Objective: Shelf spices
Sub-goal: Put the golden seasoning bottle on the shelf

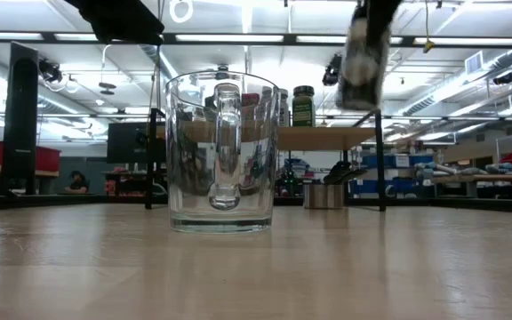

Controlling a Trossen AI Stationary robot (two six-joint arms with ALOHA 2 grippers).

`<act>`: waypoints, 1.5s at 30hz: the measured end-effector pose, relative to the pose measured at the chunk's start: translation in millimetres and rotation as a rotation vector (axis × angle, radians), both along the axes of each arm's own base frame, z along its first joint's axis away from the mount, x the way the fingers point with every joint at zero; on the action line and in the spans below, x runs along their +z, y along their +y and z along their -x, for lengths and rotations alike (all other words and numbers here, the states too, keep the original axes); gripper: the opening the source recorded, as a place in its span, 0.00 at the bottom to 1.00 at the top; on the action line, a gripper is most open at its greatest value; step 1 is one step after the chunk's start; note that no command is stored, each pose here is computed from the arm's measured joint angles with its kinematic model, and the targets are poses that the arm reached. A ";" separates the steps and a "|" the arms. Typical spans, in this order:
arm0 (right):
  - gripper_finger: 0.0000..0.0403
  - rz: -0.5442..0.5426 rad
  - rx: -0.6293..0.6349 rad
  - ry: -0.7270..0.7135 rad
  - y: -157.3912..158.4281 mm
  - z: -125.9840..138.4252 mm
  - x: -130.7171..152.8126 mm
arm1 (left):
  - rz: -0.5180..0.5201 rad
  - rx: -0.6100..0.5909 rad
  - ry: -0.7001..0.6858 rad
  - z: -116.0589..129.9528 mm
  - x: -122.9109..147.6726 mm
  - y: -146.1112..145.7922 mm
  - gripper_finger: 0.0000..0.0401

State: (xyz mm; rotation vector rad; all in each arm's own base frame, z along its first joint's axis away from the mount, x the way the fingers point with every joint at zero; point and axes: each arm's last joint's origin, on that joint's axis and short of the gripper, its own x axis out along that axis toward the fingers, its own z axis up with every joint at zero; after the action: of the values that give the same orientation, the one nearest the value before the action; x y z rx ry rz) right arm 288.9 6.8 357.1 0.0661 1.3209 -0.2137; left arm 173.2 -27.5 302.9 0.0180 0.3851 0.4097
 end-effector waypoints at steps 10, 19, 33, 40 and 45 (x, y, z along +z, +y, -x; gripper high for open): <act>0.67 0.136 -0.110 -0.156 -59.7 17.6 65.2 | 0.000 0.000 0.000 0.0 0.0 0.0 0.60; 0.67 0.130 -0.218 -0.084 -133.1 16.8 48.1 | 0.005 0.003 -0.004 -0.1 0.1 0.0 0.60; 0.67 0.114 -0.242 0.045 -200.3 -3.5 12.6 | 0.006 0.003 -0.004 0.0 0.1 0.0 0.60; 0.68 0.125 -0.235 0.047 -204.5 -6.3 20.3 | -0.002 0.002 0.016 -0.1 -7.0 0.0 0.60; 0.88 0.165 -0.218 0.023 -198.5 -7.1 31.5 | -0.016 0.005 0.019 -0.4 -8.4 0.2 0.60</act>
State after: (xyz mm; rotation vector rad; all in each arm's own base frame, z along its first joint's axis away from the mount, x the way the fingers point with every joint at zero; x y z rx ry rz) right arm 296.0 -191.6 388.6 0.0682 1.3147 -0.5089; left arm 173.6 -27.3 294.5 0.0366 0.4009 0.4182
